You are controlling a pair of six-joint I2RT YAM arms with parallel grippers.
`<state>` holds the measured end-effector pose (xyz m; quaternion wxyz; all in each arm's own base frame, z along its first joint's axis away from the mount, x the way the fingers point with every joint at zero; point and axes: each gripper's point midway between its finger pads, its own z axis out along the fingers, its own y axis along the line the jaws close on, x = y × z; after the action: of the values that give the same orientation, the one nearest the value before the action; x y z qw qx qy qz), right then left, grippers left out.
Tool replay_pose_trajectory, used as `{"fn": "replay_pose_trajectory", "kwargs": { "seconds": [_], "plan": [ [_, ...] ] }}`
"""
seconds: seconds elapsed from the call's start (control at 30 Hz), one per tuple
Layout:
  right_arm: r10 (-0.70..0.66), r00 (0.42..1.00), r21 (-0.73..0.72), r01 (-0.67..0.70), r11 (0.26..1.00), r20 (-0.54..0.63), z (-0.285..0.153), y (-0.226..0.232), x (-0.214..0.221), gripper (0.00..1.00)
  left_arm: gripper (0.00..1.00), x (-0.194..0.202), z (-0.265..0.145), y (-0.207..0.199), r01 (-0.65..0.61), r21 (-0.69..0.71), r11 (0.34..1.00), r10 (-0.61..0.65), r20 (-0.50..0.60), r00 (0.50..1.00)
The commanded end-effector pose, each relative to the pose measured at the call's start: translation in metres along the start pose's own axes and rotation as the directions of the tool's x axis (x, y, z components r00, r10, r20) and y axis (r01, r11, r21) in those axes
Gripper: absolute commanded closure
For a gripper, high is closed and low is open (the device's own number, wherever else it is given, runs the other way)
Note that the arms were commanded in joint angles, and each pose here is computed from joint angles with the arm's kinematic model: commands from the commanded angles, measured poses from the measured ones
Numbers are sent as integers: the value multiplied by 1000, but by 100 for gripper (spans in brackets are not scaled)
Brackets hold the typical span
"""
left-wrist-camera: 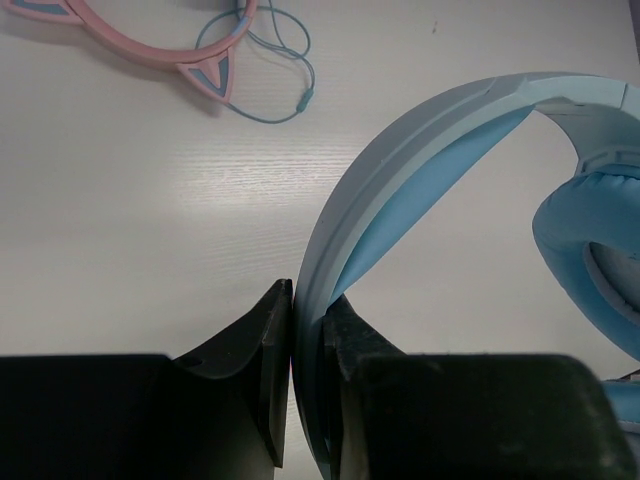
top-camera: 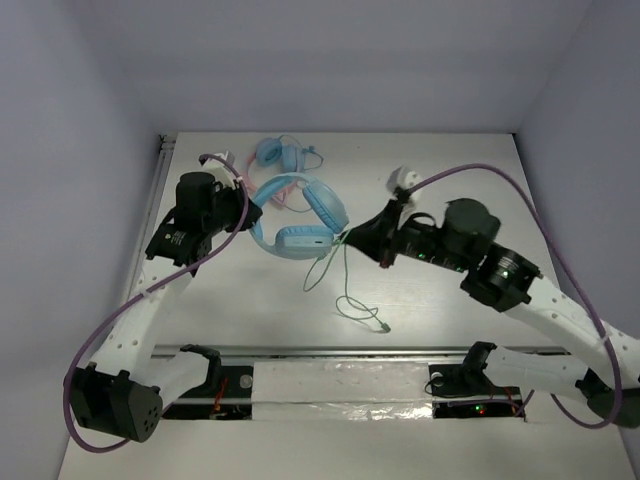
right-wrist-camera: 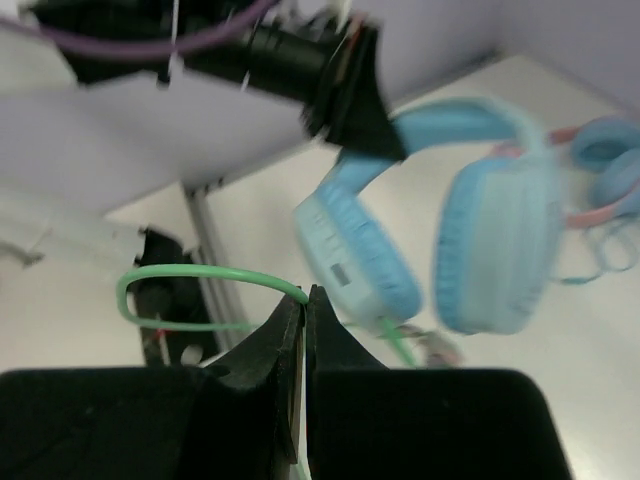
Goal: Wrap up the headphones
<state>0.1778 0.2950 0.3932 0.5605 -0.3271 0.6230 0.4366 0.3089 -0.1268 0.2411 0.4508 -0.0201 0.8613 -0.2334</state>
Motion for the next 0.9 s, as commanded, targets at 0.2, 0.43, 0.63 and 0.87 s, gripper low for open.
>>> {"fn": "replay_pose_trajectory", "kwargs": {
  "seconds": [0.2,0.43,0.63,0.87],
  "plan": [
    [-34,974,4,36,999,-226,41,43,53,100,100,-30,3,-18,32,78,996,-39,102,994],
    [30,979,110,-8,994,-200,56,35,26,100,100,-2,7,5,15,-29,999,-13,70,997],
    [16,965,299,65,952,-262,61,0,32,100,100,18,-6,14,-35,-82,996,39,42,998],
    [31,932,314,90,945,-361,73,-4,56,100,100,18,-23,14,-72,-89,993,76,41,996]
  ]
}}
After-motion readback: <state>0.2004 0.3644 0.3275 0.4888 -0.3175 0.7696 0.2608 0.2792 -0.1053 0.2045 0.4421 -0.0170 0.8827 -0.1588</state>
